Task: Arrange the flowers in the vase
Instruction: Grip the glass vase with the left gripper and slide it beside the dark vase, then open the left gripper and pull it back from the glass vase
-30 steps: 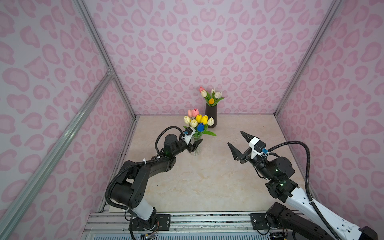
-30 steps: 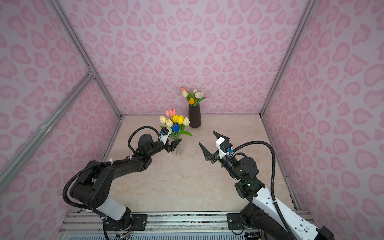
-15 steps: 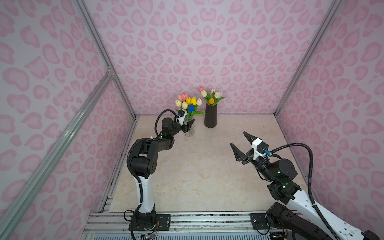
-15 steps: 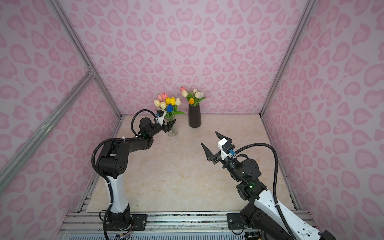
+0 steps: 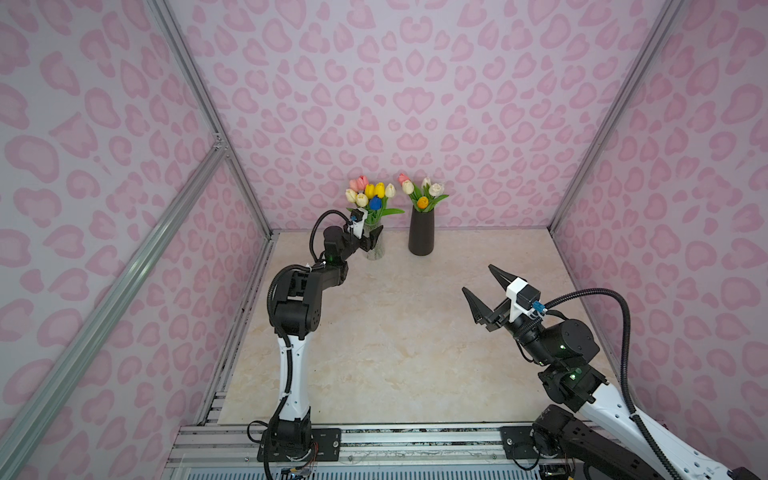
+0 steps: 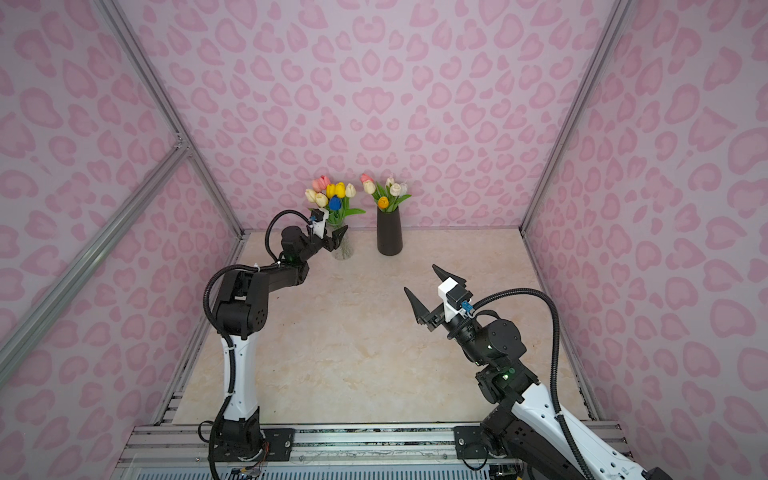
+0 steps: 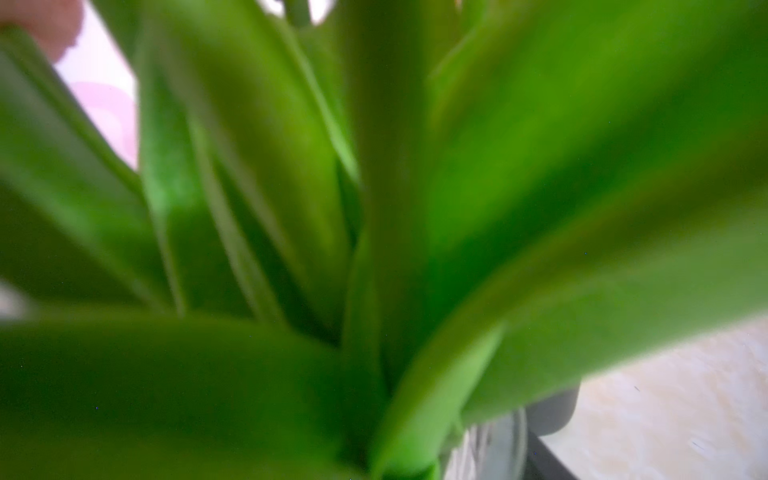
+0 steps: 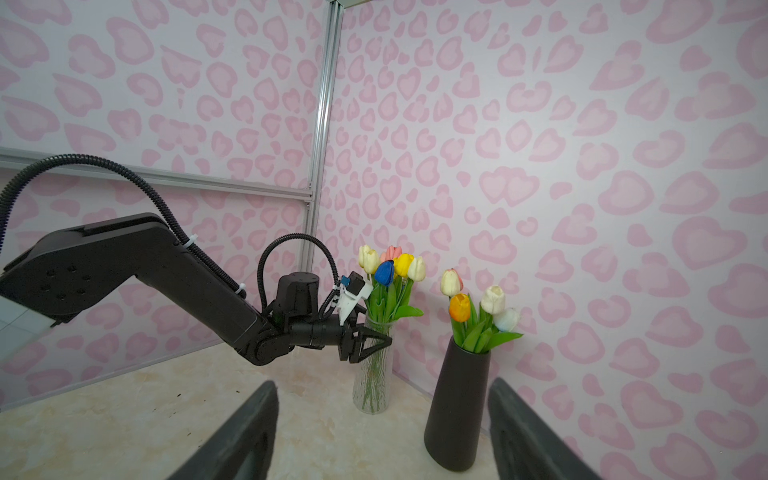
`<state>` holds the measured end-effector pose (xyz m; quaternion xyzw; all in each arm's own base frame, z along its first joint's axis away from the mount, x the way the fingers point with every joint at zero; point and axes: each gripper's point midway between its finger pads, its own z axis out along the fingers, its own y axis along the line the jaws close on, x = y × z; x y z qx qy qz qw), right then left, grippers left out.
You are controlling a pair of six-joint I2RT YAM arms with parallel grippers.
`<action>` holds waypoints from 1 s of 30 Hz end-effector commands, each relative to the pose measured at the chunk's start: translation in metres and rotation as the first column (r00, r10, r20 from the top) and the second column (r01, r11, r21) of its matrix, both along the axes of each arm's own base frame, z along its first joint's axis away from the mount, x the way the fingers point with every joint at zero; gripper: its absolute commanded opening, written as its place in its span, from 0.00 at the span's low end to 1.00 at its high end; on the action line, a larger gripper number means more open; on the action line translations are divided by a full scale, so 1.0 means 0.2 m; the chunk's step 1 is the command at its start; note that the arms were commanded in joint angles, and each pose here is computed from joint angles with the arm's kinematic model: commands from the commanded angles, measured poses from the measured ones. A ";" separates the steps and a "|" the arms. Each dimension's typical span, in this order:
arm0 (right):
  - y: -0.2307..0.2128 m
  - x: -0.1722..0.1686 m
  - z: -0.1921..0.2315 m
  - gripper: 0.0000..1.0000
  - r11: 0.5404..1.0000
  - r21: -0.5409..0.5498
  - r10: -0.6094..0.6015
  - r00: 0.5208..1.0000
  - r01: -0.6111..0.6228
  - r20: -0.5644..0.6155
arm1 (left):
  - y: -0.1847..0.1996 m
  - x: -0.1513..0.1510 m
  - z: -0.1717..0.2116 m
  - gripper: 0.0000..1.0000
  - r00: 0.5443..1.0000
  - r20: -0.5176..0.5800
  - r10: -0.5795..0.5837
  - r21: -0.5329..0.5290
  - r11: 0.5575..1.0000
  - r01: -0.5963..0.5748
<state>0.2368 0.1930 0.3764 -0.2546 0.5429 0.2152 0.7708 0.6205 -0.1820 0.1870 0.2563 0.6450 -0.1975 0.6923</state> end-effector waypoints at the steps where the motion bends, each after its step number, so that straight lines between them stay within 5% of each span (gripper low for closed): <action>1: -0.01 0.02 0.02 0.78 1.000 0.005 -0.021 1.000 0.021 0.007 | 0.00 0.00 0.14 0.58 0.993 0.115 0.002 -0.004 1.000 -0.001; 4: 0.02 0.04 0.02 0.78 1.000 0.001 -0.015 1.000 0.015 0.003 | 0.01 0.00 0.14 1.00 0.993 0.119 0.018 0.002 1.000 -0.018; 17: 0.07 0.07 0.02 0.79 1.000 -0.004 -0.014 1.000 0.014 0.026 | 0.04 -0.16 0.31 0.97 0.990 0.142 0.010 0.025 1.000 -0.013; 30: 0.03 0.05 0.01 0.79 0.999 0.000 -0.034 0.999 0.034 0.031 | 0.11 -0.36 0.18 0.97 0.995 0.092 0.046 0.082 0.995 -0.054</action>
